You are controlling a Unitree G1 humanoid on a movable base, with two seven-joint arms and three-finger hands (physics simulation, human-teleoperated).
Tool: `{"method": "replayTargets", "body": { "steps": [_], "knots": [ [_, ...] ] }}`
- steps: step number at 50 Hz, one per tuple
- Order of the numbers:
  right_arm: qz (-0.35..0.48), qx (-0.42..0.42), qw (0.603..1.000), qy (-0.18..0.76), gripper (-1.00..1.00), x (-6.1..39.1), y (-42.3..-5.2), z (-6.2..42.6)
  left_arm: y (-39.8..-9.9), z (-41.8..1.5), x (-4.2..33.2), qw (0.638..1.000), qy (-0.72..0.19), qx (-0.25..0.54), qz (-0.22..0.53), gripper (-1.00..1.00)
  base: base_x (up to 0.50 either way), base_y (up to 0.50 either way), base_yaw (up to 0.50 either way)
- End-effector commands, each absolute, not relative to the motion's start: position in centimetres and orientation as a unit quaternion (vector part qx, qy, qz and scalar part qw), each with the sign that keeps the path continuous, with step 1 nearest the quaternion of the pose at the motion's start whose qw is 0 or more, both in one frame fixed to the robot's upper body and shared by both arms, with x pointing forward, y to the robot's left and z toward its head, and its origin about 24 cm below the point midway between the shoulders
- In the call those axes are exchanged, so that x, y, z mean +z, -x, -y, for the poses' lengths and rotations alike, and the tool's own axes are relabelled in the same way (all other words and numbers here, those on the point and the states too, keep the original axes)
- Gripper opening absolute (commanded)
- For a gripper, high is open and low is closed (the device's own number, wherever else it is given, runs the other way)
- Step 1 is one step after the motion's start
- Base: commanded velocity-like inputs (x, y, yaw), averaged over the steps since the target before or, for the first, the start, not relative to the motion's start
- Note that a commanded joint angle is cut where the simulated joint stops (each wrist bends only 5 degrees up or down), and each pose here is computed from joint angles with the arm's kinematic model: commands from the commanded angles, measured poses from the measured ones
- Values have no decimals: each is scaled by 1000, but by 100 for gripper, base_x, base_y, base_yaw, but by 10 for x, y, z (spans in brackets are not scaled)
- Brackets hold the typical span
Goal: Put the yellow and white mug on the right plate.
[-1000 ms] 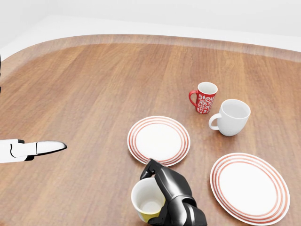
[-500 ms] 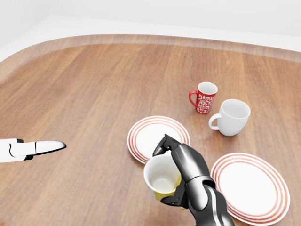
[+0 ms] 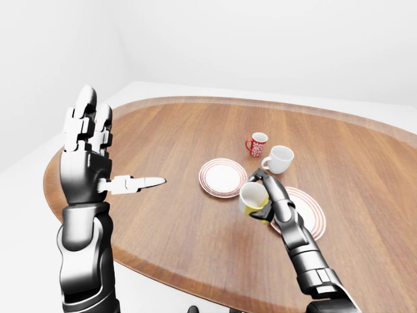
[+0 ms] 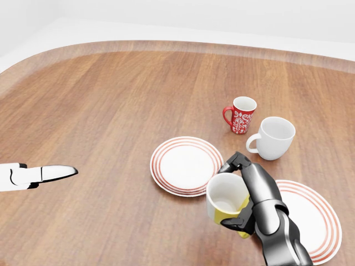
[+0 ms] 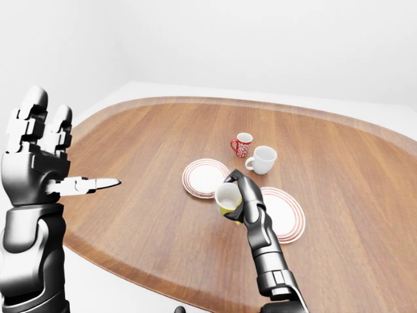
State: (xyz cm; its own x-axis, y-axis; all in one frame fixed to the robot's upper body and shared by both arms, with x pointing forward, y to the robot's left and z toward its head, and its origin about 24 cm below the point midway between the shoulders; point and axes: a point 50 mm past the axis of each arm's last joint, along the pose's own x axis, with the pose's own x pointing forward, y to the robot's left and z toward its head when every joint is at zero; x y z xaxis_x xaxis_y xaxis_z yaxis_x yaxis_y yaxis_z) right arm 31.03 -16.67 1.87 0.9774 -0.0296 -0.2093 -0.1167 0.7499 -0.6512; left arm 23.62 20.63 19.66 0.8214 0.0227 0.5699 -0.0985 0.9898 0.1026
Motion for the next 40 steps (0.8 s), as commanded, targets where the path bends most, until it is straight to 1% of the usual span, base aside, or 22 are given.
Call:
{"method": "replayTargets", "body": {
  "steps": [1, 9, 15, 31, 40],
  "knots": [
    [-141, -31, 925, 352, -100, 14, -314, 206, -235, -206, 198, 951, -64, 32, 301, 89, 0, 0, 0],
    [-158, -55, 923, 348, -100, 12, -312, 226, -236, -206, 197, 952, -65, 32, 299, 88, 0, 0, 0],
    [-154, -67, 925, 340, -100, 17, -311, 236, -236, -206, 197, 951, -65, 32, 299, 88, 0, 0, 0],
    [-159, -95, 928, 324, -100, 22, -310, 255, -237, -206, 195, 953, -66, 32, 294, 88, 0, 0, 0],
    [-179, -114, 925, 317, -100, 17, -307, 269, -237, -206, 195, 953, -66, 32, 294, 89, 0, 0, 0]
  ]
}}
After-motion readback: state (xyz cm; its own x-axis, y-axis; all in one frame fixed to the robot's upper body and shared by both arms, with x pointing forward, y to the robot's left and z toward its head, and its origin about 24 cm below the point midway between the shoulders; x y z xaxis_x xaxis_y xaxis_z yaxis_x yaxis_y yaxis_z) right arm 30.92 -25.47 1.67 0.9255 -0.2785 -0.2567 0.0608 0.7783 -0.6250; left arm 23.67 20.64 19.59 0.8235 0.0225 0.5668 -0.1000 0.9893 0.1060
